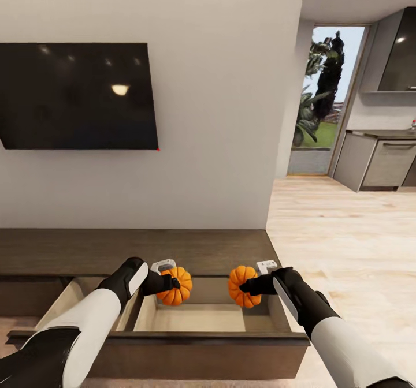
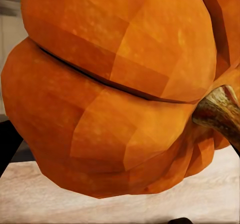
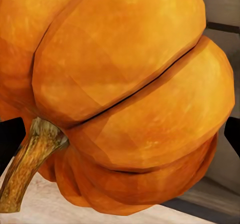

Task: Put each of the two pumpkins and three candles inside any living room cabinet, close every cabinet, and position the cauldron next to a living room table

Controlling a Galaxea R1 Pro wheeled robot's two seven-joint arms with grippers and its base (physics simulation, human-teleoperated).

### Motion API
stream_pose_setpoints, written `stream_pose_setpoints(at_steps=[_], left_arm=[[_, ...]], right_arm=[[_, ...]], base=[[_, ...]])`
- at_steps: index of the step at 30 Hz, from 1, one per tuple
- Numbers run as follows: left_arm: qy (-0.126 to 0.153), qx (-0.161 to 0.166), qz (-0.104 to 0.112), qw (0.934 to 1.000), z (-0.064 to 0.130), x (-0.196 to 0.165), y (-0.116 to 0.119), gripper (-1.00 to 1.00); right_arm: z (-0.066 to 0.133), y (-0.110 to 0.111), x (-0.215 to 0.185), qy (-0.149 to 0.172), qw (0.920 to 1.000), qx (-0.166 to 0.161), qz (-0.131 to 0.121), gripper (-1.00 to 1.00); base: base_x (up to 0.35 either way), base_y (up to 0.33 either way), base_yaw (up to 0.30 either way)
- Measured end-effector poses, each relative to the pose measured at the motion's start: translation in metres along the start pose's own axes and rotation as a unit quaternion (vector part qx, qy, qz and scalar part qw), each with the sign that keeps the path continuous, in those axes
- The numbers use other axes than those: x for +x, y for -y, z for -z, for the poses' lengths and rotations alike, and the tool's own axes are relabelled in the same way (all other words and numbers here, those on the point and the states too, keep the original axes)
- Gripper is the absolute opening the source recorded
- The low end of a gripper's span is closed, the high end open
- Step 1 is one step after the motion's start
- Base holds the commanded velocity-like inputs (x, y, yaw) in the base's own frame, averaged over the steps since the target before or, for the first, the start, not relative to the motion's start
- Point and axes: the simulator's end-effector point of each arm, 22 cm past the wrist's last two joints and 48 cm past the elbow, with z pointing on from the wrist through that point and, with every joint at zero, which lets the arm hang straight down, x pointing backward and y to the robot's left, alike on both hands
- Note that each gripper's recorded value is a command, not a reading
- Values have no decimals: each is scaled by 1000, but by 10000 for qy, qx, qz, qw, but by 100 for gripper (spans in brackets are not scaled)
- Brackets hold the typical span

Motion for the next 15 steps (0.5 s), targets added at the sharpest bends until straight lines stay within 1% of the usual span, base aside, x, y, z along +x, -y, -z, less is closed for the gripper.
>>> stream_pose_setpoints(at_steps=[15], left_arm=[[-12,-3,2,10000,-25,16,-10,-100]], right_arm=[[-22,2,22,8,10000,-8,0,-100]], base=[[0,0,0]])
